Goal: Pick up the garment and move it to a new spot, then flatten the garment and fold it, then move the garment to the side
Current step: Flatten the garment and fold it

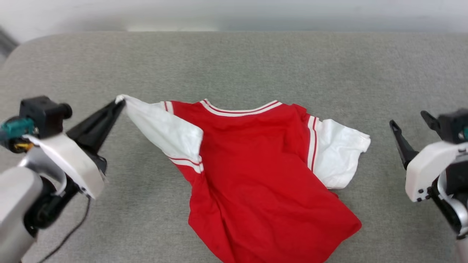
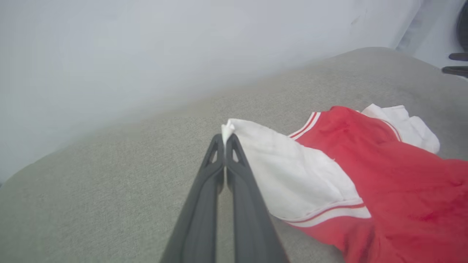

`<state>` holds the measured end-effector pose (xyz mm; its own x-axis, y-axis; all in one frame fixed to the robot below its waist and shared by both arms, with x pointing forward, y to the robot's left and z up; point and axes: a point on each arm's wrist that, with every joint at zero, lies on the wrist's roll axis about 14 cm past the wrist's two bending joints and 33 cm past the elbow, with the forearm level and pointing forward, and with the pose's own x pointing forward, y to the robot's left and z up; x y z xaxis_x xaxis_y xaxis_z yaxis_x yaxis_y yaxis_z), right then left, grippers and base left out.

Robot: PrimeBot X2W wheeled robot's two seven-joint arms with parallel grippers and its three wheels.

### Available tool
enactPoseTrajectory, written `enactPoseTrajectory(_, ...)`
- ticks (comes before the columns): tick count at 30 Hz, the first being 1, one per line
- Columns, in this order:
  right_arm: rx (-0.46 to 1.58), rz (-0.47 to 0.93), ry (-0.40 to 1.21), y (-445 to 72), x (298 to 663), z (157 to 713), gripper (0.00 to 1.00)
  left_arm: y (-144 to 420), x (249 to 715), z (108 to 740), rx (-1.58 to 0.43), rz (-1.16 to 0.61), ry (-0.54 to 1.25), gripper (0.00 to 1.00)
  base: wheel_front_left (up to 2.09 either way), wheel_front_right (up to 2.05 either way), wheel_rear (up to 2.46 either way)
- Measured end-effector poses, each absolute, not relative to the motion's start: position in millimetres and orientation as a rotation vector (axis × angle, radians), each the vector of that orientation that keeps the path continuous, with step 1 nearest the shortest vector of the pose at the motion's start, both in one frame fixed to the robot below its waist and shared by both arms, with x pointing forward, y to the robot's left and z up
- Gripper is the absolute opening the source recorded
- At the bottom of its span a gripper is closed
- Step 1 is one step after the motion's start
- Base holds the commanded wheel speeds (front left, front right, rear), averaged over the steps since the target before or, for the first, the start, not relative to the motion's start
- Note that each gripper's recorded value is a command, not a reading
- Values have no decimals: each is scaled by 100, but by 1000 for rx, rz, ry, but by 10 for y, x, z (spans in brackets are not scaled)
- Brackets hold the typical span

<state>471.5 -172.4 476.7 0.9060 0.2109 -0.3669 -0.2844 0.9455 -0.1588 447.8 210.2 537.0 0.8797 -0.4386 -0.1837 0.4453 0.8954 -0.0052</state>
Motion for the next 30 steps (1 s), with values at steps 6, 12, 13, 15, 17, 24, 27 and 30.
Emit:
enactPoseTrajectory(6,-231,360,686,-1570,4684,4543,100,1988,4168,5551,11,-469,99,0,0,0,0)
enactPoseTrajectory(12,-263,401,879,-1488,4731,4287,100,1915,3977,5608,9,-475,70,0,0,0,0)
enactPoseTrajectory(13,-265,403,904,-1480,4739,4228,100,1907,3956,5605,8,-476,70,0,0,0,0)
enactPoseTrajectory(15,-264,405,962,-1472,4727,4075,100,1891,3914,5585,6,-475,74,0,0,0,0)
enactPoseTrajectory(17,-267,414,1001,-1433,4729,3954,100,1882,3886,5562,-3,-470,79,0,0,0,0)
enactPoseTrajectory(24,-270,466,1030,-1223,4761,3665,100,1863,3817,5461,-11,-461,103,0,0,0,0)
enactPoseTrajectory(27,-271,476,1029,-1191,4765,3610,67,1880,3804,5427,-6,-455,114,0,0,0,0)
enactPoseTrajectory(30,-281,489,1028,-1168,4756,3567,0,1868,3795,5400,-10,-456,122,0,0,0,0)
